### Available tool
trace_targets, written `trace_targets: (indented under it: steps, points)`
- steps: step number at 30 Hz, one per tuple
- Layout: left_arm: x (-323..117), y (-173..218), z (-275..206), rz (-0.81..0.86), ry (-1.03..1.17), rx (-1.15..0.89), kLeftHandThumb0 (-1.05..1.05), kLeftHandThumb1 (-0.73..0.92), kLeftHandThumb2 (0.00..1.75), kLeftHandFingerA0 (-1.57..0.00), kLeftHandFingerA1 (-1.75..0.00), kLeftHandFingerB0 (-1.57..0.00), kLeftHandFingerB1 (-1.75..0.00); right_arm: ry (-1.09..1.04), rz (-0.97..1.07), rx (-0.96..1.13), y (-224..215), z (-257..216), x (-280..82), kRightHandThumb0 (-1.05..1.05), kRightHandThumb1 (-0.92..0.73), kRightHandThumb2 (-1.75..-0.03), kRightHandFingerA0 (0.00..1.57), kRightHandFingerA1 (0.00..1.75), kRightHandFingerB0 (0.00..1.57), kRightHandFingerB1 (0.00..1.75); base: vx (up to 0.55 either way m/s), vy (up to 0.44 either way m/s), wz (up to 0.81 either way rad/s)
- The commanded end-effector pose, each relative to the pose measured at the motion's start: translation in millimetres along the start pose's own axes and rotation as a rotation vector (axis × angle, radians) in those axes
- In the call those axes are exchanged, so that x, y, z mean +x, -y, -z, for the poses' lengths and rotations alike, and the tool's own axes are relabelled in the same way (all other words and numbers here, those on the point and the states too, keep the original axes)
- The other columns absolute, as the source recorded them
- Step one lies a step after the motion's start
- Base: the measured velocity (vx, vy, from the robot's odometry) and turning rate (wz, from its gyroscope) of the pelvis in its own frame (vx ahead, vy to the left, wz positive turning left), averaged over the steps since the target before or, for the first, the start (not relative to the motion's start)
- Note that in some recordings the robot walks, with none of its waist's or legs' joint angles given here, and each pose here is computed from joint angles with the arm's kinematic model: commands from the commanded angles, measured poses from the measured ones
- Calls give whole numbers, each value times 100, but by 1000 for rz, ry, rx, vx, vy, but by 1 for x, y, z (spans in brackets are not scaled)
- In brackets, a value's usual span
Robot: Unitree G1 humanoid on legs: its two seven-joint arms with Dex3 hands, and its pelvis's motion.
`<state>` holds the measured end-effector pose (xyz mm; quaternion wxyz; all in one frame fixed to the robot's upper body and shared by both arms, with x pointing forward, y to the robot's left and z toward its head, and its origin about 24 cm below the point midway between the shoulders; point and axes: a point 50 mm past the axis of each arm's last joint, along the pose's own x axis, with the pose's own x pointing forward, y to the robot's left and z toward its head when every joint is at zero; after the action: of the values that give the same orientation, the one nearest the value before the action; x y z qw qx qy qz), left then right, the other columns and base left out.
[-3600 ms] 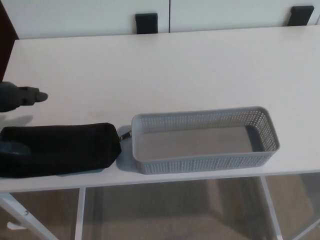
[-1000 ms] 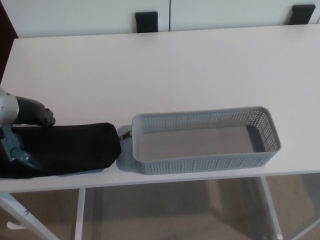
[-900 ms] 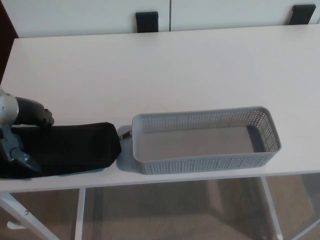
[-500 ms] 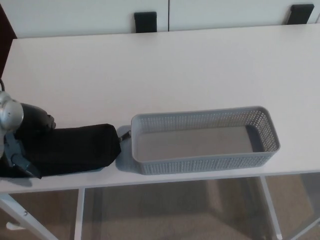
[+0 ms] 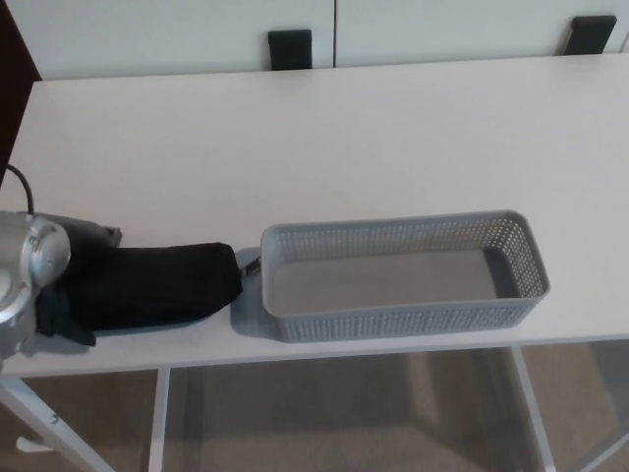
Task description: The robot walk towards a table in front and pick up a black pencil case on the left hand side and put the pencil case into a small container on the right hand side
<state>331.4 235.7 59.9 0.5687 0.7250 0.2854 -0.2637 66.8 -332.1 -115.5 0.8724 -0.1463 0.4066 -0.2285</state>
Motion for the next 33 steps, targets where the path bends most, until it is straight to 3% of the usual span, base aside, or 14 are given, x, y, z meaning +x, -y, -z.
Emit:
trace_targets:
  steps: [1,3,4,5,7,8,9,11,13,14,19,20,21,33]
  points:
    - [12,50,-11,-349,106,-19,-13,75,60,-73,-166,-77,-98,-3,23,5,6,-2,2,-43,-44,-72,67,61,38,48,0,0,0]
    - [10,44,-13,-427,120,-3,-14,77,59,-70,-170,-74,-102,2,25,0,7,-3,2,-43,-44,-72,67,63,38,49,0,0,0]
    - [8,41,-14,-453,139,-6,-10,72,58,-82,-168,-79,-109,6,21,5,6,-3,2,-45,-44,-72,67,63,37,49,0,0,0]
    - [7,39,-14,-467,152,-11,-8,78,59,-64,-174,-60,-131,8,19,8,6,-3,2,-44,-43,-73,65,62,37,49,0,0,0]
    - [5,37,-15,-477,169,-26,-3,79,58,-73,-172,-55,-141,8,21,7,7,-2,1,-46,-44,-73,67,63,38,49,0,0,0]
    - [4,36,-15,-489,184,-33,-1,82,55,-71,-175,-45,-149,7,21,7,6,-1,1,-37,-55,-56,73,56,42,39,0,0,0]
    - [3,35,-14,-506,199,-39,1,82,55,-69,-174,-44,-149,6,20,7,6,-1,0,-45,-45,-74,67,63,36,48,0,0,0]
    - [-2,30,-15,-547,237,-63,-5,79,55,-60,-175,-41,-149,5,18,3,7,1,-1,-44,-45,-74,67,64,37,48,0,0,0]
    - [-8,20,-16,-571,269,-78,-10,76,55,-61,-175,-43,-149,-3,23,-1,7,1,0,-37,-55,-56,72,56,43,39,0,0,0]
    - [-11,15,-17,-584,281,-87,-10,74,56,-62,-175,-42,-151,-9,24,0,7,1,0,-44,-45,-74,66,62,37,48,0,0,0]
    - [-36,-21,-21,-706,372,-157,-11,68,53,-63,-175,-40,-160,0,26,-5,8,-2,1,-45,-44,-75,68,65,37,49,0,0,0]
    - [-42,-29,-22,-718,390,-173,-11,66,56,-64,-175,-35,-169,2,26,-13,8,-2,1,-37,-55,-56,73,59,43,39,0,0,0]
    - [-51,-43,-22,-751,410,-173,-11,67,54,-65,-175,-36,-175,4,21,-4,7,-2,1,-44,-44,-74,67,65,36,49,0,0,0]
    - [-113,-132,-6,-918,392,-195,-8,64,53,-66,-175,-43,-175,18,12,-8,7,-7,4,-44,-44,-72,65,62,37,49,0,0,1]
